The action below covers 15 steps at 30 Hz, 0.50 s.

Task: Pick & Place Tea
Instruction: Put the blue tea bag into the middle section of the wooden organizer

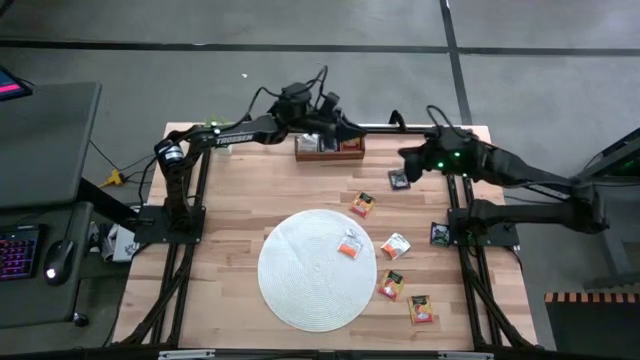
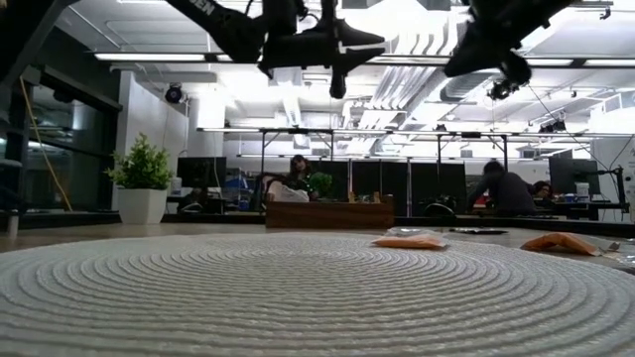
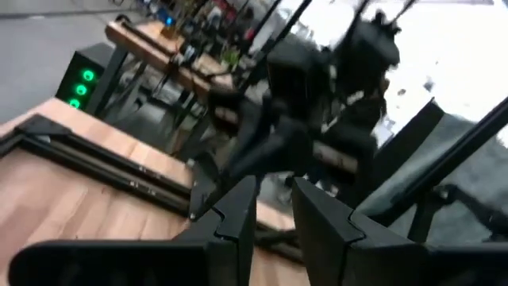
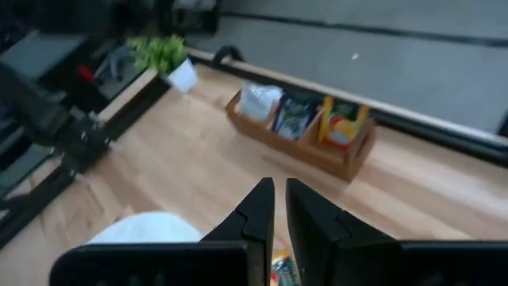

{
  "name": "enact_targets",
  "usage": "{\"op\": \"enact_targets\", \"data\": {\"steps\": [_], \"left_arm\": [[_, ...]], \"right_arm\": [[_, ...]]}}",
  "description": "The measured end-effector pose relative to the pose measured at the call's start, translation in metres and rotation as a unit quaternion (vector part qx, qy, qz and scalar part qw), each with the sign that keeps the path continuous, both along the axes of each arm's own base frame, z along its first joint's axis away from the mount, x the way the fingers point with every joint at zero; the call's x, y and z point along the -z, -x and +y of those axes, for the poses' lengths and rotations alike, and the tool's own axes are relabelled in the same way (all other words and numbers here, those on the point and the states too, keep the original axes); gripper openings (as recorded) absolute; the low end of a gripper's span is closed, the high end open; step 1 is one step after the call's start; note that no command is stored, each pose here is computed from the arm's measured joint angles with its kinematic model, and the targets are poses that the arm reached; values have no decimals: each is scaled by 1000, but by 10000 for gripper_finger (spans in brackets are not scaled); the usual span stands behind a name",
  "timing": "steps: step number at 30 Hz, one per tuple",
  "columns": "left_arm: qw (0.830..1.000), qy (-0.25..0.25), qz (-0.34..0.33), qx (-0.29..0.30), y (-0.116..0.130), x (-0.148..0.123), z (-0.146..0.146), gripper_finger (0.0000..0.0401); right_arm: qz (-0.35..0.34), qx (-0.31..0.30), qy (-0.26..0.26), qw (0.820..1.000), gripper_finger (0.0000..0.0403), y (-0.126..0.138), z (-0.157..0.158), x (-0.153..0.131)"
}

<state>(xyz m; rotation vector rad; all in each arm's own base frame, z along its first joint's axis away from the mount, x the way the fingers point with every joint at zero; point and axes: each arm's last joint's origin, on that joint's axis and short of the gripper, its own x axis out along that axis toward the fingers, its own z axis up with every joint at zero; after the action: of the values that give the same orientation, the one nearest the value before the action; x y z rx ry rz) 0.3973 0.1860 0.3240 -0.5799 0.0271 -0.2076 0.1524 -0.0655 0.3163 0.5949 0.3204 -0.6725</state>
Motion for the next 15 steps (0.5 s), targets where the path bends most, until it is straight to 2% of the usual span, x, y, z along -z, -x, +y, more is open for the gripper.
{"op": "enact_targets", "data": {"steps": [3,8,11,15], "left_arm": [[999,-21,22,11,-5,-1,-9,83],[997,-56,54,30,-11,1,-22,83],[995,-68,66,40,-11,5,-25,83],[992,-69,53,87,-10,3,-27,83]], "right_arm": [[12,35,-5,999,32,12,2,0],[59,87,-60,993,32,21,0,12],[95,116,-100,984,32,21,-4,23],[149,149,-139,968,34,18,-12,36]]}}
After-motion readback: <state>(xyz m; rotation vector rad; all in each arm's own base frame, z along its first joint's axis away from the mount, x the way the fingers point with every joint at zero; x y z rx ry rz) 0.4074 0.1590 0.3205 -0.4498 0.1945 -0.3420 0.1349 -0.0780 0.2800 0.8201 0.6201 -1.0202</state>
